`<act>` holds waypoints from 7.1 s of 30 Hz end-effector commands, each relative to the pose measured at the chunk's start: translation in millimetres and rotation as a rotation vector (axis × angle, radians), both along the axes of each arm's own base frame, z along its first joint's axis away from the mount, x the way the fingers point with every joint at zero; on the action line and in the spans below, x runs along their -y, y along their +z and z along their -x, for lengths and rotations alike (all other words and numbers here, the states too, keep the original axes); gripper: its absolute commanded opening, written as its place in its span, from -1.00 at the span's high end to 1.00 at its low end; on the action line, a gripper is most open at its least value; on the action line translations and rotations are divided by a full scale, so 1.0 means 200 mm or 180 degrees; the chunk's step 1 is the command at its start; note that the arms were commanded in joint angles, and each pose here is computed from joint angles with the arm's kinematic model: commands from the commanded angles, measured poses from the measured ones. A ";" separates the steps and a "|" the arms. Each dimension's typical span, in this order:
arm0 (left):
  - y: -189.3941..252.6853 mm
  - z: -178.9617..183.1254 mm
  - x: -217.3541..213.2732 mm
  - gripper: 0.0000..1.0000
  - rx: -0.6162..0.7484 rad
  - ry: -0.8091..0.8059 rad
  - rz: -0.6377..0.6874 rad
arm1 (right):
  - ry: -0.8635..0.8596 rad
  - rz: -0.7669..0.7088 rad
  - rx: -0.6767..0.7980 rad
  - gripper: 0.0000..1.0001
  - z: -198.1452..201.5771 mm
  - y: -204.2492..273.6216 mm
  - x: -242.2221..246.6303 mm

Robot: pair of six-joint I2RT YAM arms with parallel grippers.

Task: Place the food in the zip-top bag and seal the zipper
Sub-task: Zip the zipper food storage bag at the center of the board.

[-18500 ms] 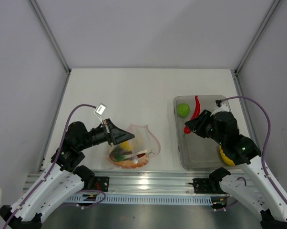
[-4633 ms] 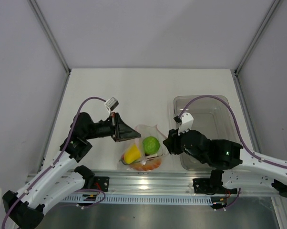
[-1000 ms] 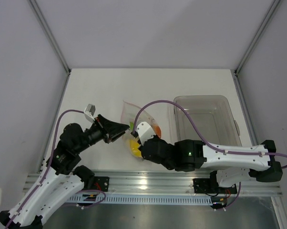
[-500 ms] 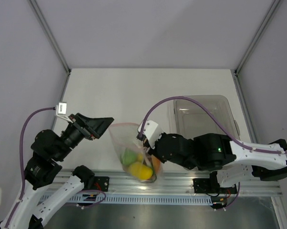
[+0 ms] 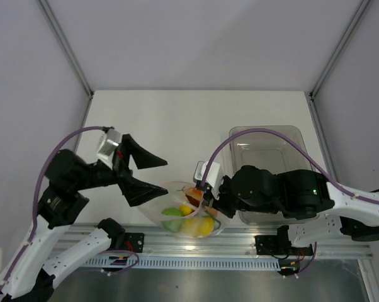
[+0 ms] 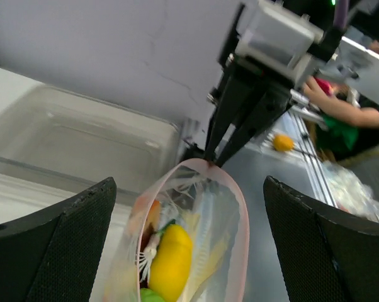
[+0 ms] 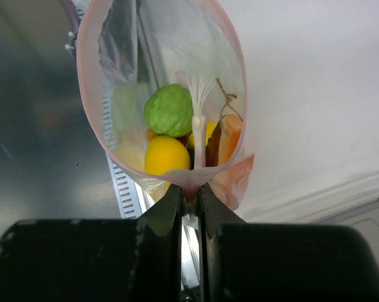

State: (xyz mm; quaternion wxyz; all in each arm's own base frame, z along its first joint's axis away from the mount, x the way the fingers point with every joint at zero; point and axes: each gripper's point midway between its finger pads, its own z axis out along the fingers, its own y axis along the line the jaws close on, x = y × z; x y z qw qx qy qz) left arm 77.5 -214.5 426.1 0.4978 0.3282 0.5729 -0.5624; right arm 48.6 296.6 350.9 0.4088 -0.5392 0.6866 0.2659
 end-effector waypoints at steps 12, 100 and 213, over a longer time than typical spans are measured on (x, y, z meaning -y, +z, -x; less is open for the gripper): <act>-0.21 0.11 0.29 -0.99 0.0206 -0.1002 -0.0719 | 0.0263 -0.0174 -0.0469 1.00 0.04 -0.01 -0.05; -0.63 0.07 0.33 0.99 -0.1101 -0.0300 -0.1391 | 0.0006 -0.1591 -0.0384 -0.23 -0.07 -0.09 0.01; -0.62 0.11 0.22 0.99 -0.0970 -0.0257 -0.1487 | 0.1164 -0.1800 -0.0998 0.23 -0.16 -0.23 -0.07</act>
